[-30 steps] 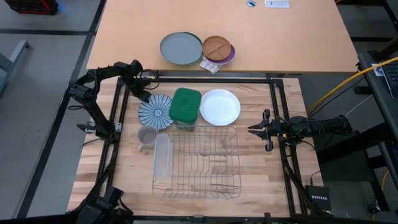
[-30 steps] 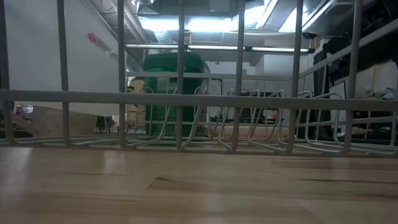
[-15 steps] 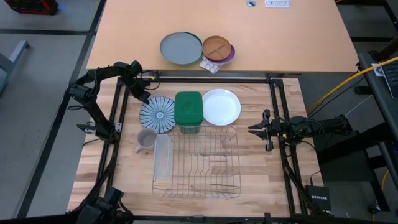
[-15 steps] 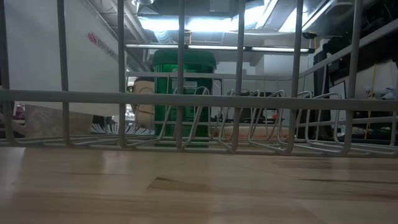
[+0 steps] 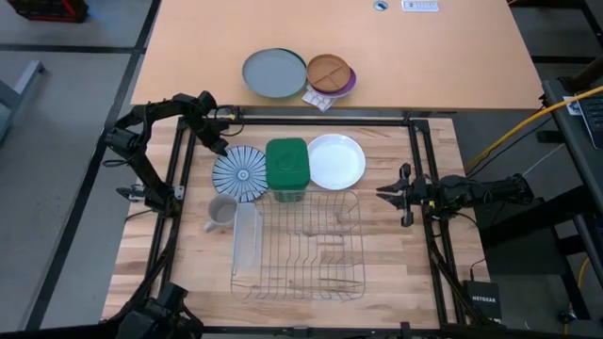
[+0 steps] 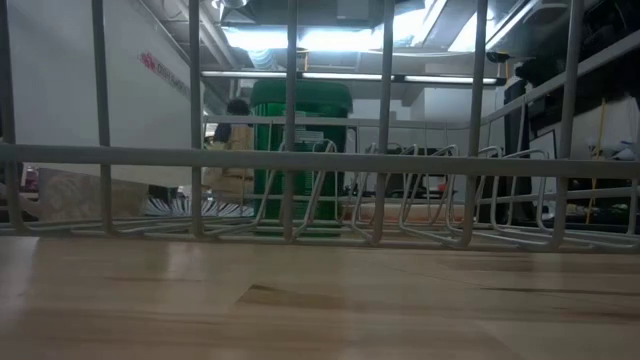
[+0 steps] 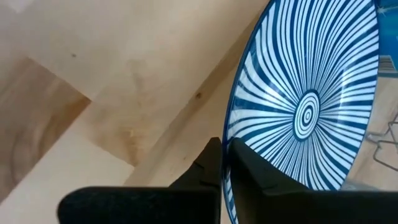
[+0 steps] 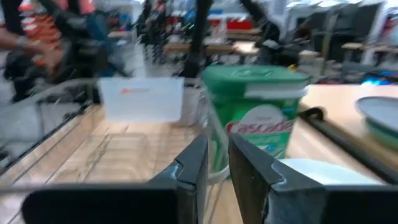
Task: Sort dishes
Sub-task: Put the blue plate in the dish rack
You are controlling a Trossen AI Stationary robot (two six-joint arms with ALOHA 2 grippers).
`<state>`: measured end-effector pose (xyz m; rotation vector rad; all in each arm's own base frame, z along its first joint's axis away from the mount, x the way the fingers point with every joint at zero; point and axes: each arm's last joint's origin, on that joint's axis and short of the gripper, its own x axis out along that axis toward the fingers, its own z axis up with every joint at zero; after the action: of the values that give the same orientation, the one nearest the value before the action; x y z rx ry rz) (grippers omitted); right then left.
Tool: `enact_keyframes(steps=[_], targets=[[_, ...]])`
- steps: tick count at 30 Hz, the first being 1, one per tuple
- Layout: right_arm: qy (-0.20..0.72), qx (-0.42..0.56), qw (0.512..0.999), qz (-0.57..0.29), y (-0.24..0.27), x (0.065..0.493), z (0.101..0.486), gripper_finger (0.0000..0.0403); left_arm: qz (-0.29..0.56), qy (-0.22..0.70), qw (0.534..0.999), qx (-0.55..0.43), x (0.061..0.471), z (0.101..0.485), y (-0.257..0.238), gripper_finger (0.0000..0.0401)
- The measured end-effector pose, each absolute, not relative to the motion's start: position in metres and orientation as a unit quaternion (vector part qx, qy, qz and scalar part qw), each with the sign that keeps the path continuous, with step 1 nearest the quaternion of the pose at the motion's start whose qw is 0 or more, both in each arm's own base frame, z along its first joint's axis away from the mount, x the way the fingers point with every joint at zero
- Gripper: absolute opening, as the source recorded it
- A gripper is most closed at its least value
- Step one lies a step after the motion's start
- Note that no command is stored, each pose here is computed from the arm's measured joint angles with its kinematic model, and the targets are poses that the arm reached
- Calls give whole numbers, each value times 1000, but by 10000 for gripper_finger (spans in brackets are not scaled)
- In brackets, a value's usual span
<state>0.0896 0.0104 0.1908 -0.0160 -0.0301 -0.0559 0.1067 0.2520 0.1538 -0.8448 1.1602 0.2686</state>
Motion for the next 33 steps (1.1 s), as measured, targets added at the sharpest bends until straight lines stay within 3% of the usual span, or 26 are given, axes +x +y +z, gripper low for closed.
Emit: enact_keyframes(steps=[6, 15, 27, 33], targets=[[-85, 14, 992, -93, 6, 88, 205, 69, 136, 522, 753, -376, 108, 153, 256, 3], [-106, 20, 990, -94, 6, 87, 209, 69, 154, 509, 768, -357, 109, 158, 260, 1], [-162, 43, 973, -160, 3, 89, 222, 69, 209, 461, 816, -279, 108, 198, 258, 1], [-168, 48, 972, -159, 4, 96, 229, 69, 234, 460, 819, -253, 105, 213, 253, 1]])
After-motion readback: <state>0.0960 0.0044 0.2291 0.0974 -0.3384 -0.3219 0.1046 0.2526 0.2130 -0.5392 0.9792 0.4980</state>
